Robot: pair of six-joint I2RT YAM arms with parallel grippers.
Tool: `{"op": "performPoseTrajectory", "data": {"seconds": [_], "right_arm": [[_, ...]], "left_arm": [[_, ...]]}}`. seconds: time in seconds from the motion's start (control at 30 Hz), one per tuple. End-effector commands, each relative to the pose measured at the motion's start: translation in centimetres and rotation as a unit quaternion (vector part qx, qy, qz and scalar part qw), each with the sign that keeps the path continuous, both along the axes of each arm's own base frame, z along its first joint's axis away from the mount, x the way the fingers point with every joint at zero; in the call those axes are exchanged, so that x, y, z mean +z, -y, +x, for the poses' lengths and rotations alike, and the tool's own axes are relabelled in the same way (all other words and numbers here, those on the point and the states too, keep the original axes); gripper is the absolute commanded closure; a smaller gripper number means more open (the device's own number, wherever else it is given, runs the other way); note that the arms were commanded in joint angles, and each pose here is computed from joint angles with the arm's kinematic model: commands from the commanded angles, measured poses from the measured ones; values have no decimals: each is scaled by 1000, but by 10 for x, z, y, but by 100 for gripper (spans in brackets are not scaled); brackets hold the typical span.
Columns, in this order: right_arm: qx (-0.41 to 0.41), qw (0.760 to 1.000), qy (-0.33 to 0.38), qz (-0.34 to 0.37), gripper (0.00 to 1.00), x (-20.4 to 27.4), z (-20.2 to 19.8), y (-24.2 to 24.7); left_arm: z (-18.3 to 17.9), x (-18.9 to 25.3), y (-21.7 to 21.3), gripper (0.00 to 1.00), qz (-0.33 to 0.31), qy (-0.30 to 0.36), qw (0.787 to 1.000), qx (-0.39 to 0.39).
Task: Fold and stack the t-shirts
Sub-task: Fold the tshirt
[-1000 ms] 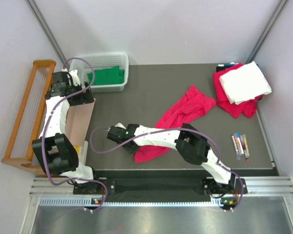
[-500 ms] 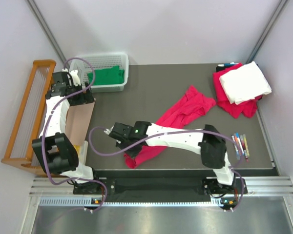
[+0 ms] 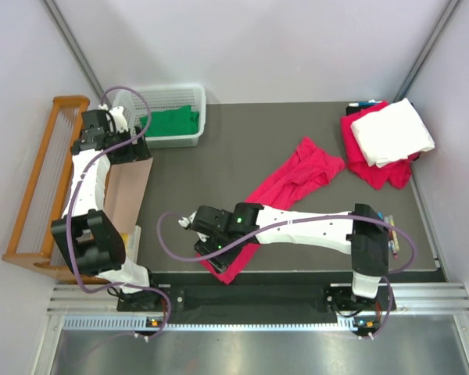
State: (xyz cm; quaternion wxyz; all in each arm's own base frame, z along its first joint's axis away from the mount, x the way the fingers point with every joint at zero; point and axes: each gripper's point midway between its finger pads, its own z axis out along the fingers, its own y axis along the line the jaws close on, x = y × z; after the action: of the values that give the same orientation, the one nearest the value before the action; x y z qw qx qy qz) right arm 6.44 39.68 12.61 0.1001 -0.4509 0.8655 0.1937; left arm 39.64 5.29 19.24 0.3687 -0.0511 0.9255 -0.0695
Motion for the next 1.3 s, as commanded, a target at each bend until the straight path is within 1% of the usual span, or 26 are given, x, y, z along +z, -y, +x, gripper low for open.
{"op": "performPoseTrajectory", "data": {"seconds": [0.0, 0.03, 0.07, 0.13, 0.17, 0.3, 0.37, 0.47, 0.6, 0.67, 0.87, 0.93, 1.17, 1.27], "right_arm": [[-10, 1000, 16, 25, 43, 4, 11, -14], [-8, 999, 25, 17, 36, -2, 15, -15], [-9, 999, 33, 18, 26, -1, 18, -18], [-7, 999, 52, 5, 23, -7, 27, -20], [-7, 998, 58, 9, 24, -4, 30, -24], [3, 997, 70, -19, 25, -22, 35, -30], [9, 997, 74, -24, 27, -27, 36, -34], [26, 997, 69, -34, 31, -42, 28, -40], [46, 994, 64, -71, 32, -72, 18, -37], [53, 993, 65, -78, 32, -79, 16, -35], [60, 992, 71, -89, 33, -91, 19, -39], [58, 991, 75, -94, 35, -96, 22, -40], [62, 987, 92, -115, 39, -111, 25, -43], [62, 985, 90, -130, 41, -127, 24, -40]], "left_arm": [[10, 18, 4, 9, -4, 29, 1000, -13], [9, 17, 4, 9, -3, 27, 1000, -12], [10, 17, 4, 9, -2, 27, 1000, -12], [10, 17, 1, 9, 4, 27, 1000, -8], [10, 18, 0, 8, 6, 28, 1000, -6], [15, 22, -7, 8, 12, 30, 999, 8], [18, 18, -11, 8, 8, 20, 1000, 12], [19, 11, -14, 8, -5, 5, 1000, 15], [16, 8, -14, 8, -8, -1, 1000, 13], [14, 10, -12, 8, -9, 3, 1000, 11], [13, 12, -11, 8, -12, 7, 1000, 7], [14, 13, -8, 8, -16, 8, 1000, 4], [13, 10, -9, 8, -16, 5, 1000, 2], [13, 11, -8, 8, -15, 5, 1000, -1]]}}
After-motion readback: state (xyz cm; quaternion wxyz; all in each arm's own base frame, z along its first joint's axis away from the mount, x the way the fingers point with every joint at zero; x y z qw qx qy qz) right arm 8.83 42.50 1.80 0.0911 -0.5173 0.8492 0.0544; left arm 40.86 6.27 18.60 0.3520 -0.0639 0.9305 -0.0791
